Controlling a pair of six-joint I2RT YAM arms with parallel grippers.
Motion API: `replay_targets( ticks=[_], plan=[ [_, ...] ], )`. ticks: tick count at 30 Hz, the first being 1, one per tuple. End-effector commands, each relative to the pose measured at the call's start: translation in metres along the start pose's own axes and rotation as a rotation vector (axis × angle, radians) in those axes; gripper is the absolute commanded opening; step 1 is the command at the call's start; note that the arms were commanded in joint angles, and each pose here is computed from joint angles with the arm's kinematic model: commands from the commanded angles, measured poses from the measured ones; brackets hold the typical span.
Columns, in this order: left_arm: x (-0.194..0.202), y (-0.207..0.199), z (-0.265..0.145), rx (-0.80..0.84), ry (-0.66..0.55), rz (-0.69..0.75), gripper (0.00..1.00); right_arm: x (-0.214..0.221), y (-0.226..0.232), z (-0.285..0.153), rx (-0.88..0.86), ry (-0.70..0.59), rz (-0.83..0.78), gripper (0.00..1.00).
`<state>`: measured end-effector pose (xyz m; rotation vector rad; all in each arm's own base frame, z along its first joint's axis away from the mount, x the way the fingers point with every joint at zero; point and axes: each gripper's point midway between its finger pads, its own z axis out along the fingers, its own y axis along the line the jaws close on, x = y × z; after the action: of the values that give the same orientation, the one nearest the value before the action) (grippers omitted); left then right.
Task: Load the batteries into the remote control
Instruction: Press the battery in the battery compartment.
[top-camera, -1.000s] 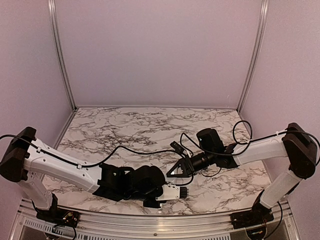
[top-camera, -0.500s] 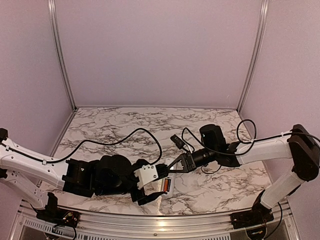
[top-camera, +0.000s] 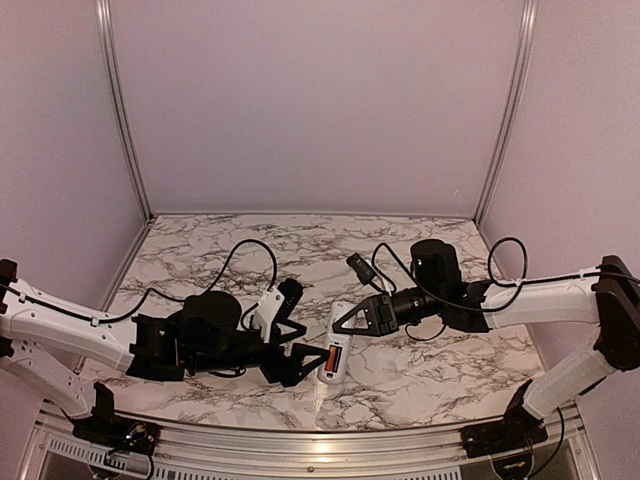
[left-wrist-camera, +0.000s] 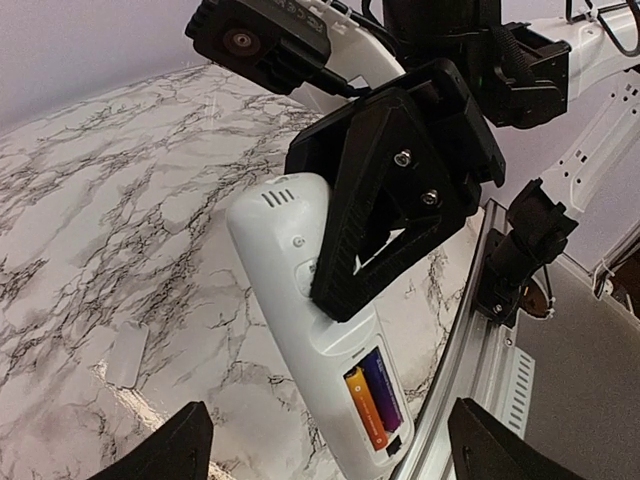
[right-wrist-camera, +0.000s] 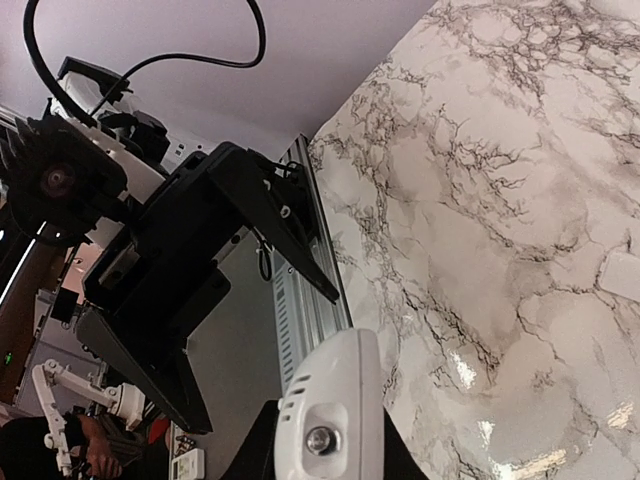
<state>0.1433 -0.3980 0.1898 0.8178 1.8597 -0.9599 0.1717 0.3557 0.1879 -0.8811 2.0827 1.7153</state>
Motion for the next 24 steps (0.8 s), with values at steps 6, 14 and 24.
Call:
replay_targets(
  ticks=[6,14,24],
  plan=[
    [0.006,-0.015,0.025,0.099,0.038,-0.102,0.64,-0.017,0.018,-0.003,-0.023,-0.044,-0.066,0.00],
    [0.017,-0.017,0.037,0.122,0.089,-0.119,0.58,-0.020,0.021,-0.004,-0.021,-0.046,-0.069,0.00],
    [0.024,-0.009,0.043,0.097,0.117,-0.115,0.35,-0.021,0.028,-0.005,-0.046,-0.045,-0.073,0.00]
  ],
)
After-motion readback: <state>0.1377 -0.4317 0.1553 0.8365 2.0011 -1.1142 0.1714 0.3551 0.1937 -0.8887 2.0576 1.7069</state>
